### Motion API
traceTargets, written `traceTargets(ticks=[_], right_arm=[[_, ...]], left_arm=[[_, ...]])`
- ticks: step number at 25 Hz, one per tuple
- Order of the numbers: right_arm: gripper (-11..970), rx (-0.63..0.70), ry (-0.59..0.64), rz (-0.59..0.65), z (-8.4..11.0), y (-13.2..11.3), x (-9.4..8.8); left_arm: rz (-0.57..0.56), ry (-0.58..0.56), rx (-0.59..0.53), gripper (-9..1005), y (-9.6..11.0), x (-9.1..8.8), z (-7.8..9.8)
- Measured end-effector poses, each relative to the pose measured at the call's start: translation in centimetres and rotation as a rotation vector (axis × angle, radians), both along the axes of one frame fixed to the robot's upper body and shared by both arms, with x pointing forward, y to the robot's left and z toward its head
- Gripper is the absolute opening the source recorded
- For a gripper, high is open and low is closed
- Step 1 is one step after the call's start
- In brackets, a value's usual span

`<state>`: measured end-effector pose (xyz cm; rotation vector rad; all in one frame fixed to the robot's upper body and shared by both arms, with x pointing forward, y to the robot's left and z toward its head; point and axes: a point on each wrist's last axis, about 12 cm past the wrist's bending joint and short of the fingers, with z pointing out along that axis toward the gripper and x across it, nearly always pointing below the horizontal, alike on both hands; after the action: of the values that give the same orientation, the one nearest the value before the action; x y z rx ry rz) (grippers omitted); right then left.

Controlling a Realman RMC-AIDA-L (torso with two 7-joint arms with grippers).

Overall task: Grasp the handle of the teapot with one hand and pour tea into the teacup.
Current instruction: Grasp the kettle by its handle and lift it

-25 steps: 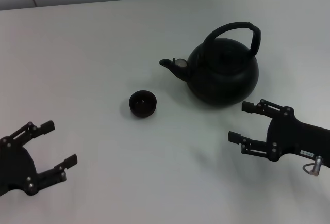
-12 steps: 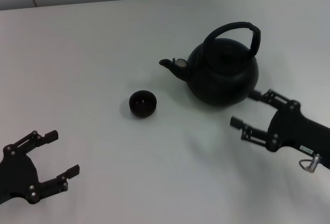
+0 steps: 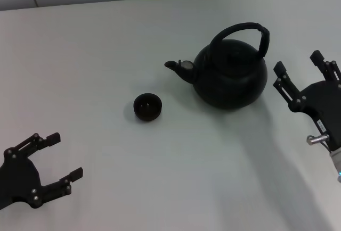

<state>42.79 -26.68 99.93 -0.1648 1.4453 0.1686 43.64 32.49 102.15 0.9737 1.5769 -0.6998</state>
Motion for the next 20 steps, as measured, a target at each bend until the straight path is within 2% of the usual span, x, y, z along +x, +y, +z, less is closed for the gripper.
traceTargets(ticks=[2,8,17,20], right_arm=[[754,-0.018,0.015,-0.045,-0.2,0.7,0.2],[752,-0.024,0.021,-0.052,0.0,1.0,1.1],[748,-0.023,0.059,-0.007,0.5,1.1,5.4],[746,-0.041,0.069,0.008,0.6,1.3,6.3]], left_arm=[[-0.002,-0.002,-0.001,859,-0.2,0.1,0.0],[0.001,-0.005,-0.003,859,-0.3,0.2,0.0],[0.002,-0.005,-0.006,859,-0.4,0.1,-0.1],[0.006,-0.007,-0.011,859,-0.3,0.1,0.0]])
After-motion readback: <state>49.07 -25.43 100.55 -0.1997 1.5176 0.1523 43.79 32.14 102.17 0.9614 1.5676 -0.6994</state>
